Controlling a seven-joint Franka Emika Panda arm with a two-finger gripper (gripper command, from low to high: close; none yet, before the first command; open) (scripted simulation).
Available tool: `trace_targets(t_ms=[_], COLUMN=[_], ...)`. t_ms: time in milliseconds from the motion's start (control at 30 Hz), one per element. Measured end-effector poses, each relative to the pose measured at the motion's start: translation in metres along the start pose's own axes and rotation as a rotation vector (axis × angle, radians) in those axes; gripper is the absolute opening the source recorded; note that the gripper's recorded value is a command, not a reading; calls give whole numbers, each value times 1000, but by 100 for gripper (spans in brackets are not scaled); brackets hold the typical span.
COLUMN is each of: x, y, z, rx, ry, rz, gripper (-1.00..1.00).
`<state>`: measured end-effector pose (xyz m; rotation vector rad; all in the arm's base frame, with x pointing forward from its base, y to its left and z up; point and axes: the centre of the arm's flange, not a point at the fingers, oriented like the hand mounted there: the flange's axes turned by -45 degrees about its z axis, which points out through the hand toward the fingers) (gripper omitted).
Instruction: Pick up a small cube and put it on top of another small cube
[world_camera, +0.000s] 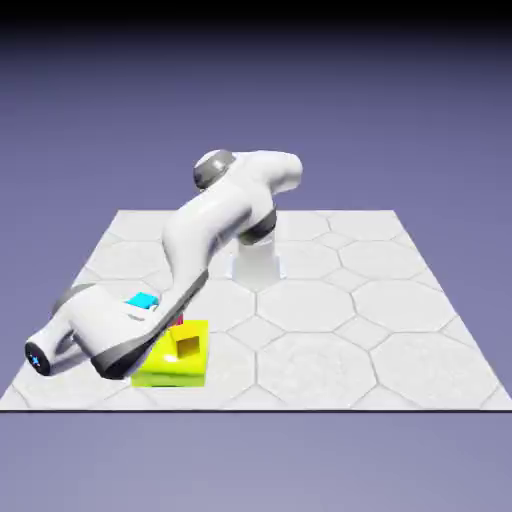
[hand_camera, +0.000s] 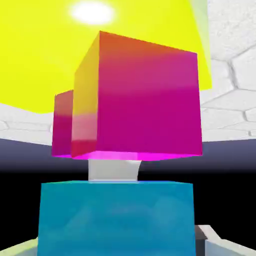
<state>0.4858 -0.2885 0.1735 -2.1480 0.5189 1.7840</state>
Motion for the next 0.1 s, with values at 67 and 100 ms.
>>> trace_targets(t_ms=[67,100], x=[1,1], y=[0,0], z=[6,6], rx=[-1,-1], ry=[0,0], rz=[0,0], gripper=[100,100])
